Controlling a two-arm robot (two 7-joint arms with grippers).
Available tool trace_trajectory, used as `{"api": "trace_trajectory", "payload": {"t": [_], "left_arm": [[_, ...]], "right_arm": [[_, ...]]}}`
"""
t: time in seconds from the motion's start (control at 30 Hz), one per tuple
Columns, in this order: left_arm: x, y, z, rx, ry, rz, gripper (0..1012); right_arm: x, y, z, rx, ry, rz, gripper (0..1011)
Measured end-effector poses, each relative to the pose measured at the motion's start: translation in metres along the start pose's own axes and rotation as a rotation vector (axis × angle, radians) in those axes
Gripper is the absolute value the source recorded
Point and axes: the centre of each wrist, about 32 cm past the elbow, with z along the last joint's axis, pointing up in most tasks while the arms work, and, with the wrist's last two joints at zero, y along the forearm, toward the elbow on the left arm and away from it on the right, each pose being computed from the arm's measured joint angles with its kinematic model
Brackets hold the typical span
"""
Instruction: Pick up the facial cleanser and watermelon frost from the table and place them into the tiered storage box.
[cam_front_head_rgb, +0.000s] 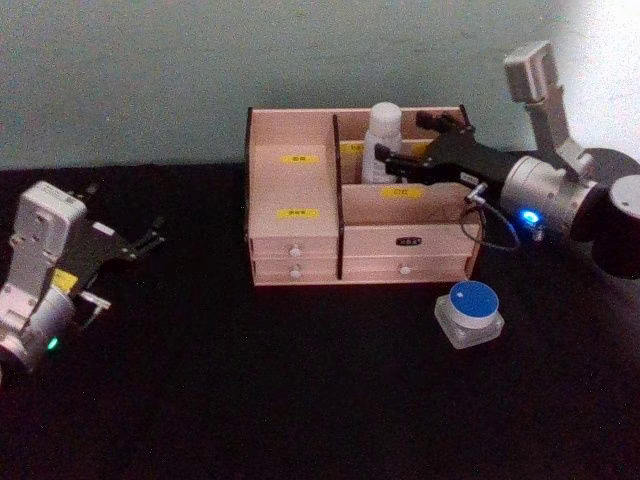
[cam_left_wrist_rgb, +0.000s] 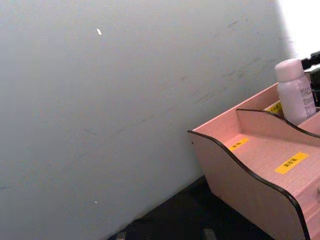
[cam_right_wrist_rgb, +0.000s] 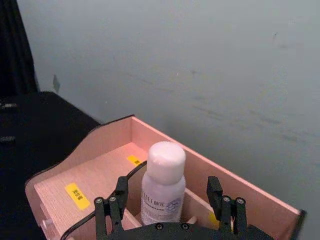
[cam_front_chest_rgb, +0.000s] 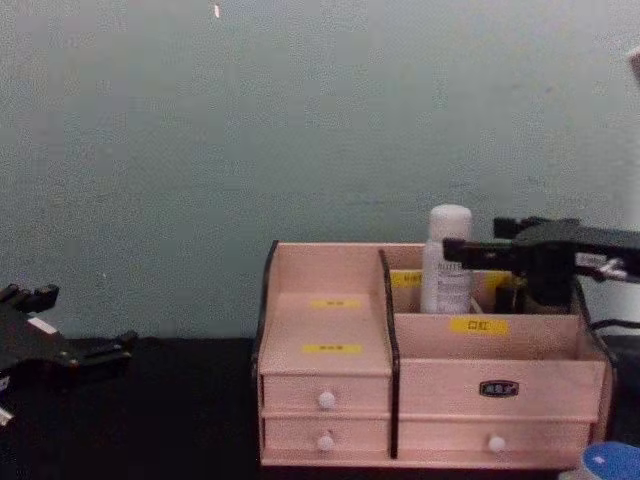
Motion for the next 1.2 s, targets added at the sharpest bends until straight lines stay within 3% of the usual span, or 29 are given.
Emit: {"api": "trace_trajectory", "payload": {"t": [0.1, 0.27, 0.4, 0.53, 0.63, 0.7, 0.97, 1.2], "left_arm": [[0.0, 0.0, 0.0, 0.0, 0.0, 0.0, 1001], [0.0, 0.0, 0.0, 0.0, 0.0, 0.0, 1001], [0.0, 0.0, 0.0, 0.0, 0.0, 0.0, 1001], [0.0, 0.0, 0.0, 0.0, 0.0, 0.0, 1001], [0.0, 0.0, 0.0, 0.0, 0.0, 0.0, 1001], [0.0, 0.0, 0.0, 0.0, 0.0, 0.0, 1001], [0.0, 0.0, 0.0, 0.0, 0.0, 0.0, 1001], [0.0, 0.0, 0.0, 0.0, 0.0, 0.0, 1001]], "right_arm": [[-0.002, -0.008, 0.003, 0.006, 0.002, -0.01, 1003], [-0.008, -0.044, 0.01, 0.005, 0.007, -0.025, 1003], [-0.011, -0.064, 0.014, -0.003, 0.02, -0.034, 1002], [-0.02, -0.095, 0.019, -0.037, 0.048, -0.036, 1003], [-0.025, -0.107, 0.02, -0.06, 0.06, -0.032, 1002], [-0.032, -0.123, 0.02, -0.101, 0.076, -0.02, 1002], [-0.043, -0.144, 0.016, -0.204, 0.107, 0.02, 1002], [-0.047, -0.147, 0.008, -0.293, 0.114, 0.045, 1003]]}}
